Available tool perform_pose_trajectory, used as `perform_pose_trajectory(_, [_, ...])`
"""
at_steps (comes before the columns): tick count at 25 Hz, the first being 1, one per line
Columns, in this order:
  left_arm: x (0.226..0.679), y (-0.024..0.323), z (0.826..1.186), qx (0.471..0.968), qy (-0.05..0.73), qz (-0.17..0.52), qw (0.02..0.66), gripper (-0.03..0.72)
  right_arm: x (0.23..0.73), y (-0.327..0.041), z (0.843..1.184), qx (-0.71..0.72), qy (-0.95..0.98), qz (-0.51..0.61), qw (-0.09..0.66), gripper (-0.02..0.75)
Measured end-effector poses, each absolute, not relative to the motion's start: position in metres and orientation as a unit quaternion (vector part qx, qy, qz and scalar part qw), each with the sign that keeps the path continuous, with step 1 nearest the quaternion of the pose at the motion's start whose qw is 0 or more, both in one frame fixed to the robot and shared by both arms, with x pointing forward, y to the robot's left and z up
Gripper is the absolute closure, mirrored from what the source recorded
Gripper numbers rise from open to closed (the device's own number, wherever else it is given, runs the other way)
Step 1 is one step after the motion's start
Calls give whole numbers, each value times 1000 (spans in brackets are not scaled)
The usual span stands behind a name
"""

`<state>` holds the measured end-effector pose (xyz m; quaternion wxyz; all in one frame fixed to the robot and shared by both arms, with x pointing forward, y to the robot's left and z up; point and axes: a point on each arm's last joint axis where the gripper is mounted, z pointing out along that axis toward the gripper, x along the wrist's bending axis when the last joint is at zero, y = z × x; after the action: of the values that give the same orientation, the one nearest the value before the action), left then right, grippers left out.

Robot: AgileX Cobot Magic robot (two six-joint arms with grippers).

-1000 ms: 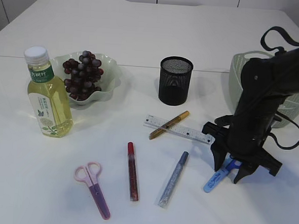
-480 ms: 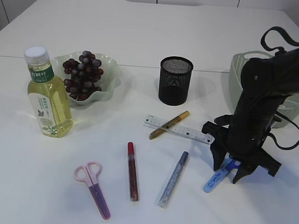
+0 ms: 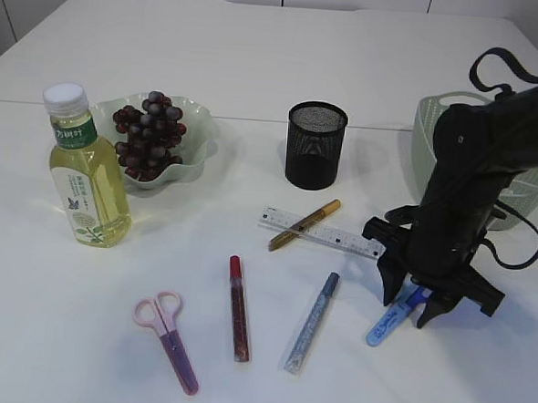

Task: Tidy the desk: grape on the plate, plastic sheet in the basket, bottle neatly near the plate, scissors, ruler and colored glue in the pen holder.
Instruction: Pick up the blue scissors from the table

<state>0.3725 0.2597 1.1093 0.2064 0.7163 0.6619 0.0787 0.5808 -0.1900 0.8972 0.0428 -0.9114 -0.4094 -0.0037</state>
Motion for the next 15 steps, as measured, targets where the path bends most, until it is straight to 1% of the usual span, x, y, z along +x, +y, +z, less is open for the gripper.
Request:
perform_pose_trajectory(2, [373,260,1109,716,662,79,206,146,581,-190,897,-911,-409,-6,42,366])
perform_pose_trajectory(7, [373,260,1109,716,662,79,206,146,581,-190,897,-911,-409,-7,42,435])
perform_pose_trajectory(15, [373,260,1109,716,662,79,206,146,581,-190,895,-912,-408,-5,43,449])
